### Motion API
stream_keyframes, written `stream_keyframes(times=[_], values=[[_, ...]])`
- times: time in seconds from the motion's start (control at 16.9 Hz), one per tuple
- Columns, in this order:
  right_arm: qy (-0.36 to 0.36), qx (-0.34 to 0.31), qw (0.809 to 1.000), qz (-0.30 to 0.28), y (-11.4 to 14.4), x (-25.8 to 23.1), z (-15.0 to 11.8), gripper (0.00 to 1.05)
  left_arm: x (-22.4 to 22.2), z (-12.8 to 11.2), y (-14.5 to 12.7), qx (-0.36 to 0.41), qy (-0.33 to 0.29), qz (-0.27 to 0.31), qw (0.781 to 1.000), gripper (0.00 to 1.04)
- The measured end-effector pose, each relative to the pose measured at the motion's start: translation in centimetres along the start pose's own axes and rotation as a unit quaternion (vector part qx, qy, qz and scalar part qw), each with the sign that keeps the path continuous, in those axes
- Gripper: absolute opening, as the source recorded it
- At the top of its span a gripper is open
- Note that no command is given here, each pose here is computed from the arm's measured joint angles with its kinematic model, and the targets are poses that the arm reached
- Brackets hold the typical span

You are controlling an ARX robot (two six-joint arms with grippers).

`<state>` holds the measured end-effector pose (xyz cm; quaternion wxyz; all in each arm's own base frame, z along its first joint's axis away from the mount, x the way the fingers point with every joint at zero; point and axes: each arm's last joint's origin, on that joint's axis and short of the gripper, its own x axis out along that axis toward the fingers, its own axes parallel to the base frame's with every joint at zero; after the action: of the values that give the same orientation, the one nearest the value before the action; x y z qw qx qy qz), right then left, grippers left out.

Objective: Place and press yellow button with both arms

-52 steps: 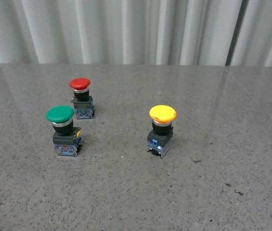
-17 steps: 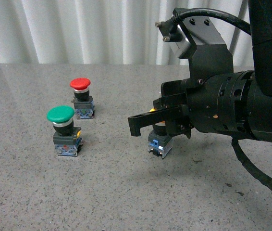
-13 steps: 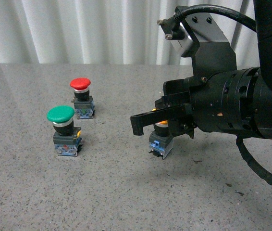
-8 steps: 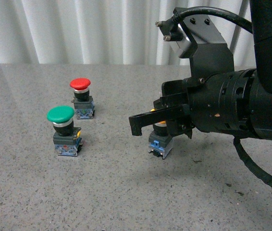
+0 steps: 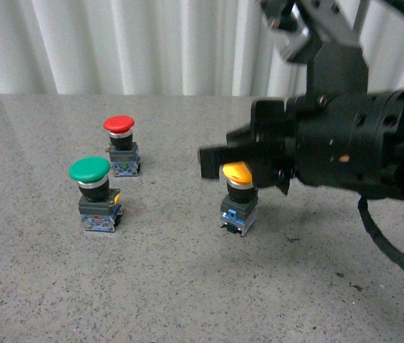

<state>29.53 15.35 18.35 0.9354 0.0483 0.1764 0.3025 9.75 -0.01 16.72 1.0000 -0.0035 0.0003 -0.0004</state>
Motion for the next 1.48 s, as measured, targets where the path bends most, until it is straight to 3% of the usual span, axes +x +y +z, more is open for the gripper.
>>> stream_keyframes(times=[0.12, 0.24, 0.35, 0.53, 0.59, 0.65, 0.71, 0.83, 0.94, 1.48], values=[[-0.108, 0.02, 0.993, 0.031, 1.0, -2.5, 4.2, 0.02, 0.0, 0.0, 0.0, 0.0, 0.0, 0.0, 1.0, 0.98], [-0.169, 0.039, 0.984, 0.048, 1.9, -5.0, 6.9, 0.02, 0.0, 0.0, 0.0, 0.0, 0.0, 0.0, 1.0, 0.98], [-0.192, 0.06, 0.978, 0.045, 1.9, -7.4, 7.6, 0.02, 0.0, 0.0, 0.0, 0.0, 0.0, 0.0, 1.0, 0.98], [-0.214, 0.079, 0.974, -0.006, 0.6, -12.2, 6.7, 0.02, 0.0, 0.0, 0.0, 0.0, 0.0, 0.0, 1.0, 0.98], [-0.227, 0.079, 0.97, -0.047, 0.1, -14.7, 6.6, 0.02, 0.0, 0.0, 0.0, 0.0, 0.0, 0.0, 1.0, 0.98], [-0.222, 0.061, 0.959, -0.164, -0.5, -17.3, 6.0, 0.02, 0.0, 0.0, 0.0, 0.0, 0.0, 0.0, 1.0, 0.98], [-0.199, 0.025, 0.949, -0.243, -1.5, -19.9, 3.9, 0.02, 0.0, 0.0, 0.0, 0.0, 0.0, 0.0, 1.0, 0.98], [-0.174, -0.007, 0.933, -0.316, -3.0, -22.5, -0.3, 0.02, 0.0, 0.0, 0.0, 0.0, 0.0, 0.001, 1.0, 0.98], [-0.187, -0.037, 0.935, -0.299, -2.5, -22.7, -1.4, 0.02, 0.0, 0.0, 0.0, 0.0, 0.0, 0.0, 1.0, 0.98], [-0.179, -0.042, 0.936, -0.301, -2.5, -22.7, -5.8, 0.02, 0.0, 0.0, 0.0, 0.0, 0.0, 0.0, 1.0, 0.98]])
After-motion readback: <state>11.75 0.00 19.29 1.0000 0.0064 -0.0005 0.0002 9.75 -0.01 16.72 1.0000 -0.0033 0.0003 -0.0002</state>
